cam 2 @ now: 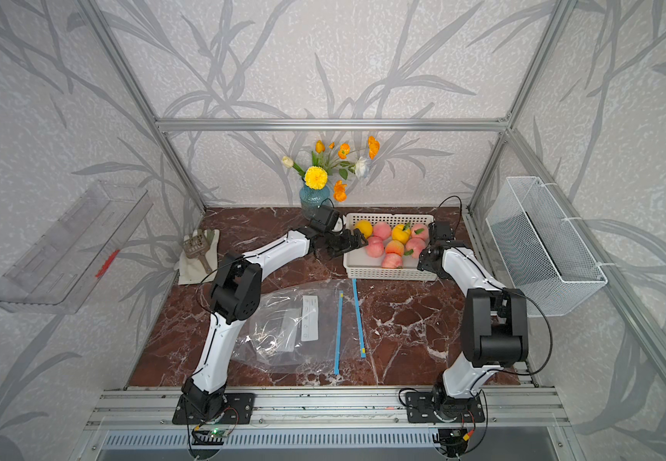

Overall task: Place the peach in a zip-top bag and seal the zipper
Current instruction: Move the basket to the center of the board, then open the zipper food storage bag.

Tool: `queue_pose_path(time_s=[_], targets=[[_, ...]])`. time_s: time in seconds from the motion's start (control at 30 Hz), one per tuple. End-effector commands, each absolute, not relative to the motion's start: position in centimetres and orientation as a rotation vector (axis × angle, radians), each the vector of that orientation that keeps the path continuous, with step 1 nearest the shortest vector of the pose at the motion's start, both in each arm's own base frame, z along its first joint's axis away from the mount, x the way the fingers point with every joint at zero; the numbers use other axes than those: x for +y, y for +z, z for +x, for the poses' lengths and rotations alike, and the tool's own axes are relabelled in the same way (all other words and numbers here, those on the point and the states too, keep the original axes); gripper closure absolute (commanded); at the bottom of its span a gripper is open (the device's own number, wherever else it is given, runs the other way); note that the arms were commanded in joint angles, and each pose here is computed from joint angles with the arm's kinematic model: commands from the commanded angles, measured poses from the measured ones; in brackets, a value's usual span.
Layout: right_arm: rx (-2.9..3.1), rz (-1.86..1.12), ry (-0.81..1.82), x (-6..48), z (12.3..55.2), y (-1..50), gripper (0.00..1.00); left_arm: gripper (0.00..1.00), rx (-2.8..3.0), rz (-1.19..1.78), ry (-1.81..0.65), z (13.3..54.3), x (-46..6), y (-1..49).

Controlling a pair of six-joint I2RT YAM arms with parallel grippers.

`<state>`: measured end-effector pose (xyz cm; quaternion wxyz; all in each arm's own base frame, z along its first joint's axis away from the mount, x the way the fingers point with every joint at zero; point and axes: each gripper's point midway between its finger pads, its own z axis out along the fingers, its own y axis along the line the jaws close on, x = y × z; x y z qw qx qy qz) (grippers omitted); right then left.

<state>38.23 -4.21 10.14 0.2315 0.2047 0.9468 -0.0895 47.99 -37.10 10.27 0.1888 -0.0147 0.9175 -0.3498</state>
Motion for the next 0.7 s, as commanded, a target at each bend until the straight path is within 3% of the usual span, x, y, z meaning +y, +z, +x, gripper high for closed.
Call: queue_pose_path(time_s=[0.0, 0.1, 0.33, 0.5, 0.67], targets=[[2.572, 0.431, -0.196, -1.8, 37.7, 14.0, 0.08, 0.01, 2.540, -0.071, -0.806, 48.6, -33.7, 13.7], [2.575, 0.307, -0.006, 2.1, 36.5, 15.4, 0.01, 0.01, 2.523, -0.082, -0.694, 47.5, -30.9, 15.5], [2.606, -0.025, 0.438, 12.4, 30.7, 15.4, 0.01, 0.01, 2.513, -0.141, -0.601, 41.9, -25.5, 17.4], [2.663, -0.198, 0.723, 18.8, 26.5, 12.4, 0.08, 0.01, 2.547, -0.176, -0.736, 36.0, -24.6, 16.7], [2.712, -0.213, 0.824, 21.0, 24.9, 9.2, 0.20, 0.01, 2.591, -0.191, -0.844, 31.2, -24.6, 15.3]])
